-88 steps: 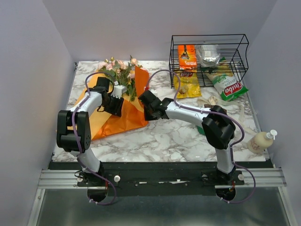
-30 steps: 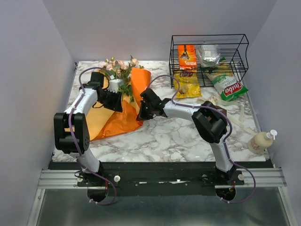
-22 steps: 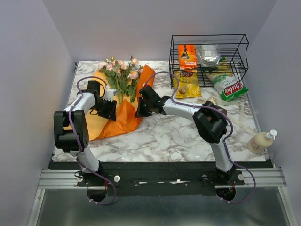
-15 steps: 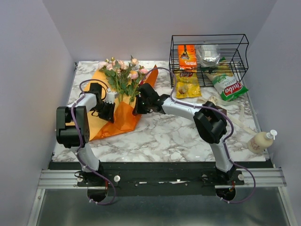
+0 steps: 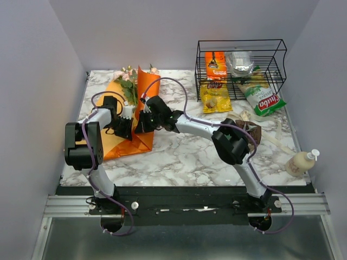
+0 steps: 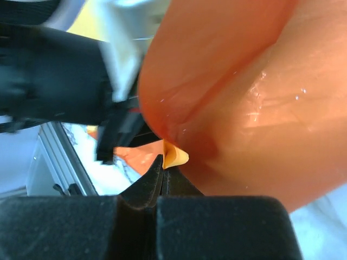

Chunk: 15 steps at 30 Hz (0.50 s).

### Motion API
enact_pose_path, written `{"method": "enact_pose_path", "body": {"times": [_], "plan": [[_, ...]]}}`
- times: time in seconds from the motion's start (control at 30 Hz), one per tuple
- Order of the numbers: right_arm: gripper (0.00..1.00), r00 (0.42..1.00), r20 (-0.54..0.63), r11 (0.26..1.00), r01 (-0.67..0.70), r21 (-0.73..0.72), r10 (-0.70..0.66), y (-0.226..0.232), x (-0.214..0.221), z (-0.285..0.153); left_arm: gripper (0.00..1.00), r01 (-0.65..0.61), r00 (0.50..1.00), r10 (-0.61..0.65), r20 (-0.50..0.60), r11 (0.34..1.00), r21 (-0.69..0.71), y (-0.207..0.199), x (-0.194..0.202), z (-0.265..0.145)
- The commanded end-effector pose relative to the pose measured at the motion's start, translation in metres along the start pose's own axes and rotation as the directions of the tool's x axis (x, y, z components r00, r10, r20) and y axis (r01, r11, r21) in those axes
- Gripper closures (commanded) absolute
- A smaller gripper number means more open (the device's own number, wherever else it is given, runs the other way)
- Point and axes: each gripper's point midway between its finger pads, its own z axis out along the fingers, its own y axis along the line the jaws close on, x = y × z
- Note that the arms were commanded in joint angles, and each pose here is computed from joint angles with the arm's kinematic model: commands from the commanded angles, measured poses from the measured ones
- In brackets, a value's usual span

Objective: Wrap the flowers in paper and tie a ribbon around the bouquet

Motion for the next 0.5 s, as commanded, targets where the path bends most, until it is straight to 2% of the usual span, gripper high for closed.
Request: {"method": "enact_pose_path", "body": {"times": [0.0,0.07,0.17,0.3,0.4,0.47], "plan": [[0.99,0.999,-0.051,0.994,-0.022,-0.104,0.017,0.009,0.007,0.021,1.0,-0.03,0.999,0.03,0.038,0.999,0.013,-0.004,-0.004,-0.001],[0.99,0.994,-0.096,0.99,-0.068,-0.12,0.057,0.002,0.019,0.032,0.99,-0.03,0.999,0.03,0.041,1.0,0.003,-0.002,-0.005,-0.003],[0.99,0.982,-0.133,0.982,-0.152,-0.108,0.137,-0.005,0.029,0.039,0.88,-0.021,0.999,0.021,0.048,1.0,-0.002,-0.001,-0.007,-0.009],[0.99,0.963,-0.17,0.972,-0.226,-0.069,0.211,-0.021,0.045,0.046,0.63,-0.014,0.996,0.016,0.087,1.0,-0.022,0.001,-0.016,-0.025],[0.99,0.949,-0.184,0.962,-0.269,-0.042,0.257,-0.03,0.051,0.045,0.5,0.007,0.992,-0.003,0.127,1.0,-0.03,0.004,-0.026,-0.044],[0.99,0.948,-0.183,0.962,-0.27,-0.032,0.26,-0.033,0.052,0.045,0.47,0.013,0.986,-0.009,0.164,1.0,-0.026,0.003,-0.037,-0.056]]}}
